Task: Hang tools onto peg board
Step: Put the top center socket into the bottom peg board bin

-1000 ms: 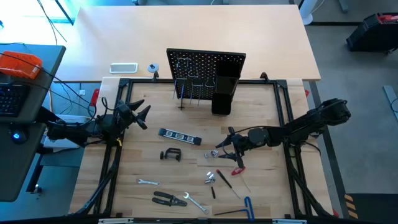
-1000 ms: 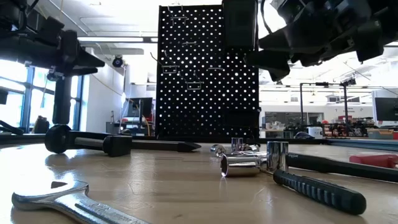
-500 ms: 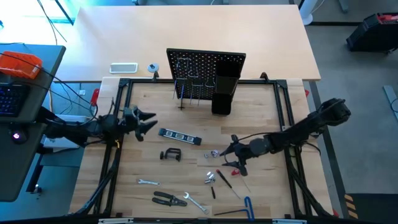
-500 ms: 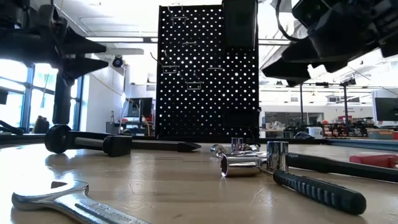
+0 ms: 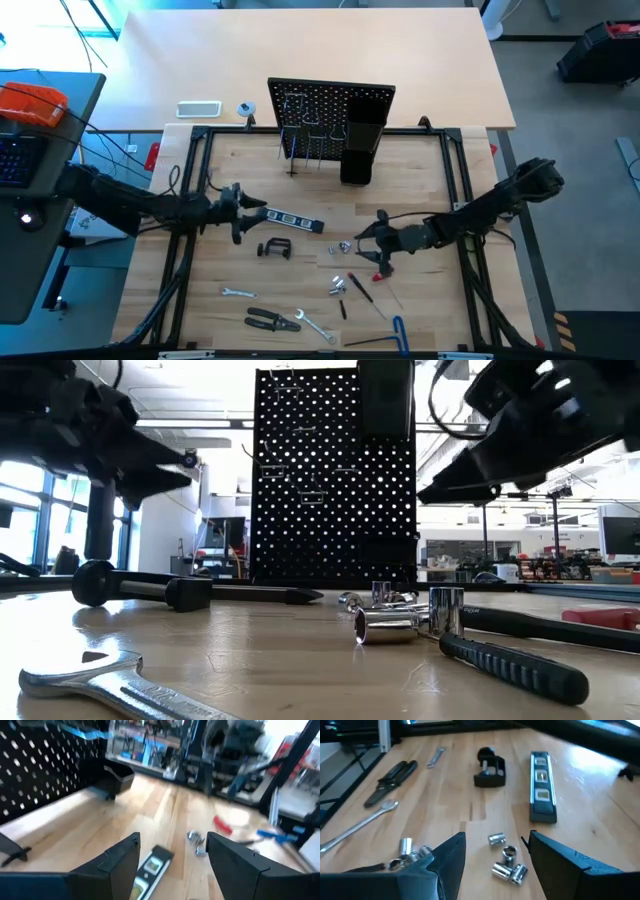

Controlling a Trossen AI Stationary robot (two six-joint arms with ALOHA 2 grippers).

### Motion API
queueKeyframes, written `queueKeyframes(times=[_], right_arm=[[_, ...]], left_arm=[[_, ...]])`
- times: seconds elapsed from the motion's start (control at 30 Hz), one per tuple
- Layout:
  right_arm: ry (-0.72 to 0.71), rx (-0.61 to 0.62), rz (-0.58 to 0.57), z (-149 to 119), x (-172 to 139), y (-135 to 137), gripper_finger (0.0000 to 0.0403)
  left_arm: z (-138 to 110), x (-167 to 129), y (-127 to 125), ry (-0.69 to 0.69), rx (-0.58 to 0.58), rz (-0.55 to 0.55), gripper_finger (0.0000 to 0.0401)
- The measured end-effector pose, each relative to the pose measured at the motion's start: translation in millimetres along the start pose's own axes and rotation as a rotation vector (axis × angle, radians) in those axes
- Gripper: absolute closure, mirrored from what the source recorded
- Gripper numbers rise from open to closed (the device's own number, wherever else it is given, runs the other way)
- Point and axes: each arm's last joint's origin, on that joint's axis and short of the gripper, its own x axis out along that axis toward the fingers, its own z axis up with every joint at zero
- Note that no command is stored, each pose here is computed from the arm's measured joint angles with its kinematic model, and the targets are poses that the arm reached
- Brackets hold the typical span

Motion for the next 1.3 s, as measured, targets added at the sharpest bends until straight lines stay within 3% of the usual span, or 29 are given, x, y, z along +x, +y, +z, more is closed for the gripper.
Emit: queueKeyframes(times=[0.23,0.53,0.83,1.13,1.3], right_arm=[[0.083,0.024,0.005,-16,15,-7,0.0190],[0.114,-0.041,0.022,-9,46,-1,0.0190],[0.304,-0.142,-0.077,-13,76,-2,0.0190],[0.304,-0.119,-0.111,-12,82,-10,0.0191],[0.314,-0.097,-0.114,-12,82,-13,0.0217]], left_arm=[[1,31,-16,0.121,0.116,0.005,0.0178],[10,77,-40,0.157,0.288,-0.070,0.0178],[-4,101,-44,0.237,0.280,-0.066,0.0178],[-8,105,-45,0.255,0.261,-0.065,0.0178],[-6,105,-46,0.249,0.264,-0.067,0.0178]])
